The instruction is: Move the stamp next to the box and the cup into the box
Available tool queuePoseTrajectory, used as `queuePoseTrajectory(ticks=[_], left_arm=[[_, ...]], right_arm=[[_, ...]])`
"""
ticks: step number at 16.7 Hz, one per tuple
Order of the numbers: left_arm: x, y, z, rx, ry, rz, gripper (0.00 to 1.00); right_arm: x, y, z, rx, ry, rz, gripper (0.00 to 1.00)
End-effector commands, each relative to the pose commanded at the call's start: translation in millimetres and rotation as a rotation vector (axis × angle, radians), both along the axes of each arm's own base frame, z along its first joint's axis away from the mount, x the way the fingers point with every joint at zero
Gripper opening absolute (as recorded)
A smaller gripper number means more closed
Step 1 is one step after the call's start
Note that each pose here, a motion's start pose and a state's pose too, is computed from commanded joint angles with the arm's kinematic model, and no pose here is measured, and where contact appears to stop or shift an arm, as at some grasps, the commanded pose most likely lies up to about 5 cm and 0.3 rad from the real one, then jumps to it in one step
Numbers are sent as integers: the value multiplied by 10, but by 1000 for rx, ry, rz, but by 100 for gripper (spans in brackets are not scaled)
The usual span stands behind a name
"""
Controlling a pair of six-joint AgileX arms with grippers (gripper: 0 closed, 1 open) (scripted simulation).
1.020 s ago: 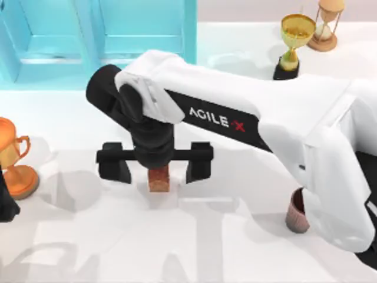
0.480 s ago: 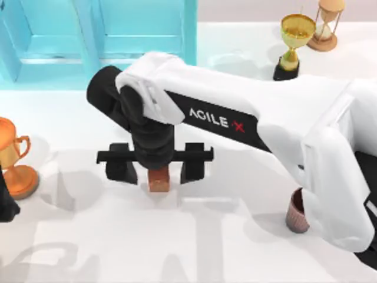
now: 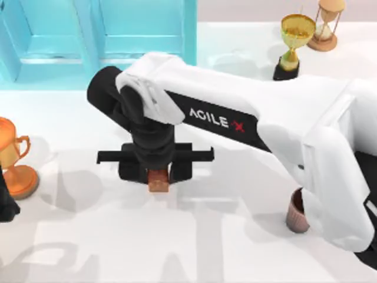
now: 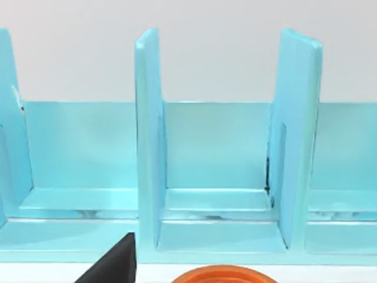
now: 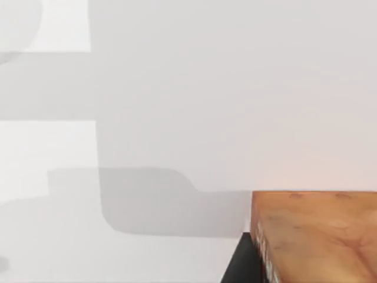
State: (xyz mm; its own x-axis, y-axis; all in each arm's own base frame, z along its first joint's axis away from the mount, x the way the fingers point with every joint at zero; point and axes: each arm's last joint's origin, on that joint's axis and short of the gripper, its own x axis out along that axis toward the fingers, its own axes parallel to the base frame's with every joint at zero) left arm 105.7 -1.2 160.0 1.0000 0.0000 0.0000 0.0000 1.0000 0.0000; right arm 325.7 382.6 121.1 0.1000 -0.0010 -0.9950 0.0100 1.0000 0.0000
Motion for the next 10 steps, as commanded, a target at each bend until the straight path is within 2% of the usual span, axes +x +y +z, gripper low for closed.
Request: queuePoseTrajectory(ticks=[10], left_arm=[[0, 0, 0, 0, 0, 0, 100]], right_arm=[[-11, 0, 9, -1, 0, 2, 0]])
